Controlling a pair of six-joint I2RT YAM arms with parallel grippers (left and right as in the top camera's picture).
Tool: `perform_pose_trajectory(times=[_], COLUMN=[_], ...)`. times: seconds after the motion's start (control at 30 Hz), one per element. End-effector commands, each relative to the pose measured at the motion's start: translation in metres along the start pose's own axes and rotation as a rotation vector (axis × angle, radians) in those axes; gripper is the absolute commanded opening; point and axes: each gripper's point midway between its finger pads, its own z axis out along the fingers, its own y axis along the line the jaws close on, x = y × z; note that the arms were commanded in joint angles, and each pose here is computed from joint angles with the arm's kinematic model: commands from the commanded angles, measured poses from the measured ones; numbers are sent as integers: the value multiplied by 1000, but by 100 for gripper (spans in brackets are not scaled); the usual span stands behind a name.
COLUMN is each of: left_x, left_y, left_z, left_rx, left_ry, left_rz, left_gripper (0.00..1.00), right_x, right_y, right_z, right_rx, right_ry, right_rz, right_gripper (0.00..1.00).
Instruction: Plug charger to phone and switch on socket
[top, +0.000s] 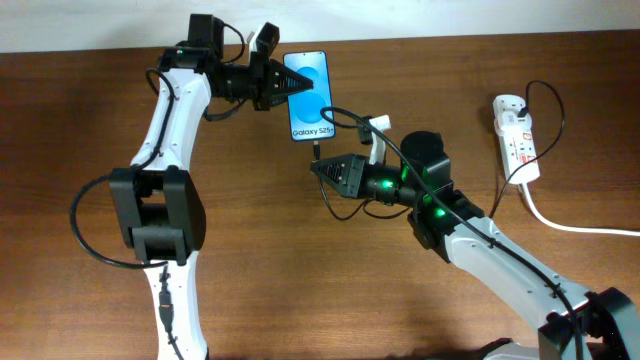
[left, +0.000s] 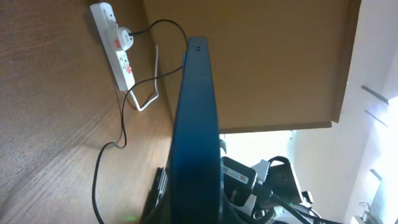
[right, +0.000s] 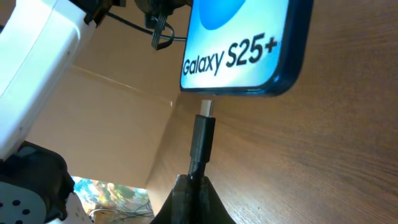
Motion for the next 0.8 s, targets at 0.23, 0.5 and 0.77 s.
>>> perform_pose_trajectory(times=[0.23, 0.5, 0.77], left_x=[0, 4, 6], left_y=[-14, -16, -16], left_z=[-1, 12, 17], left_rx=[38, 42, 45], left_ry=[5, 31, 41], left_rz=[34, 18, 18], left_gripper=[0, 0, 0], right_x=[2, 1, -3], right_y=[2, 2, -2], right_z=[-1, -1, -3], right_rx=[-2, 2, 9], right_ry=[9, 3, -9], right_rz=[8, 6, 10], right_gripper=[4, 4, 4])
